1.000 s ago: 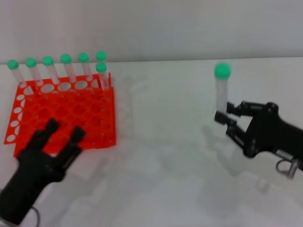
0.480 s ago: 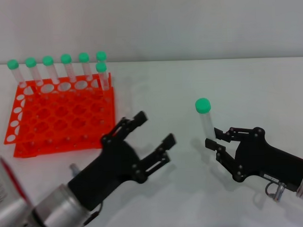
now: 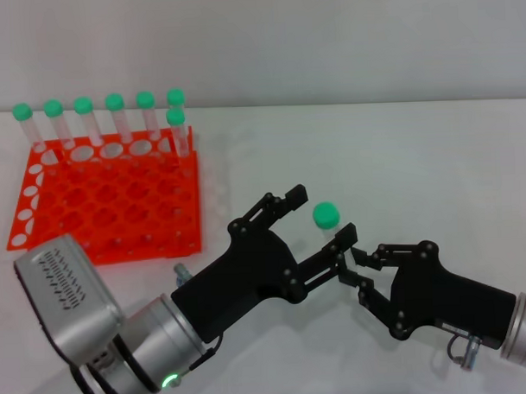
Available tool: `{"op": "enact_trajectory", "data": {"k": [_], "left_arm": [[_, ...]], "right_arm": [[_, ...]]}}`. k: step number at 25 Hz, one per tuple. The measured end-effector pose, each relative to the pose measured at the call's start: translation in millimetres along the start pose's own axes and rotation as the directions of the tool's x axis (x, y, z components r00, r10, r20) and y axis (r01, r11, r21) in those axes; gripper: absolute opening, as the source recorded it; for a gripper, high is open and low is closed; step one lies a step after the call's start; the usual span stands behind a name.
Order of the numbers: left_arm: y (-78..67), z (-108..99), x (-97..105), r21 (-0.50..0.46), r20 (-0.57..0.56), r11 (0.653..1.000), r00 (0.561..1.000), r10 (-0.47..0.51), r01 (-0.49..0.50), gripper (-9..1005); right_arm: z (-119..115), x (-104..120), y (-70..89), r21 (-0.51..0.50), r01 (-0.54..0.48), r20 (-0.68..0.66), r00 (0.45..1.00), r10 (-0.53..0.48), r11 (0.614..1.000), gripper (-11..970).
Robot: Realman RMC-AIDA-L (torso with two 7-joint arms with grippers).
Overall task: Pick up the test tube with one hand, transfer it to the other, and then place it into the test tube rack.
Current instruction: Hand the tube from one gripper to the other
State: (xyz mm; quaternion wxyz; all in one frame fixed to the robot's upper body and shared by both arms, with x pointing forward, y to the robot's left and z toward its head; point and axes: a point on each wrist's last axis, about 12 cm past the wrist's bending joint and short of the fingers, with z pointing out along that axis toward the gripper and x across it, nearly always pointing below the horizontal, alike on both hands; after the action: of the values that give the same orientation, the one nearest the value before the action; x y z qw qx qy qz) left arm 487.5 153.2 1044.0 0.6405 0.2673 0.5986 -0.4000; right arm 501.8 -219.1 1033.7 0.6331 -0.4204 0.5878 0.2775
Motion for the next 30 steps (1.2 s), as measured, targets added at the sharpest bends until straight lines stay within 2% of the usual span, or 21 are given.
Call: {"op": "enact_trajectory", "data": {"k": [5,16,21,27,30], "left_arm": [[0.0,5.1,0.0,0.012,-0.012,1.000,1.000,0.007,-0.007,781],[-3.9,3.7,1.9,0.027,-0.017,1.000,1.000,0.009,-0.008,544],[-4.5,3.0,2.3,0.028,-0.018,1.000,1.000,0.008,-0.008,325],[-5.2,1.4,1.8,0.027,-0.008,1.000,1.000,0.005,-0.005,206],[-4.1,-1.1,1.1,0.013,0.003,1.000,1.000,-0.001,0.001,205]], "right_arm": [[2.1,0.6,1.0,-0.011,0.003,-0.009,1.000,-0.003,1.000,285],[-0.4,1.4,0.0,0.004,-0.004,-0.011,1.000,0.004,1.000,305],[-1.8,2.3,0.7,0.006,-0.008,-0.014,1.000,0.009,1.000,313],[-3.2,2.0,1.0,0.003,-0.019,-0.009,1.000,0.019,1.000,324],[-3.7,2.8,2.1,-0.001,-0.025,-0.014,1.000,0.025,1.000,329]]}}
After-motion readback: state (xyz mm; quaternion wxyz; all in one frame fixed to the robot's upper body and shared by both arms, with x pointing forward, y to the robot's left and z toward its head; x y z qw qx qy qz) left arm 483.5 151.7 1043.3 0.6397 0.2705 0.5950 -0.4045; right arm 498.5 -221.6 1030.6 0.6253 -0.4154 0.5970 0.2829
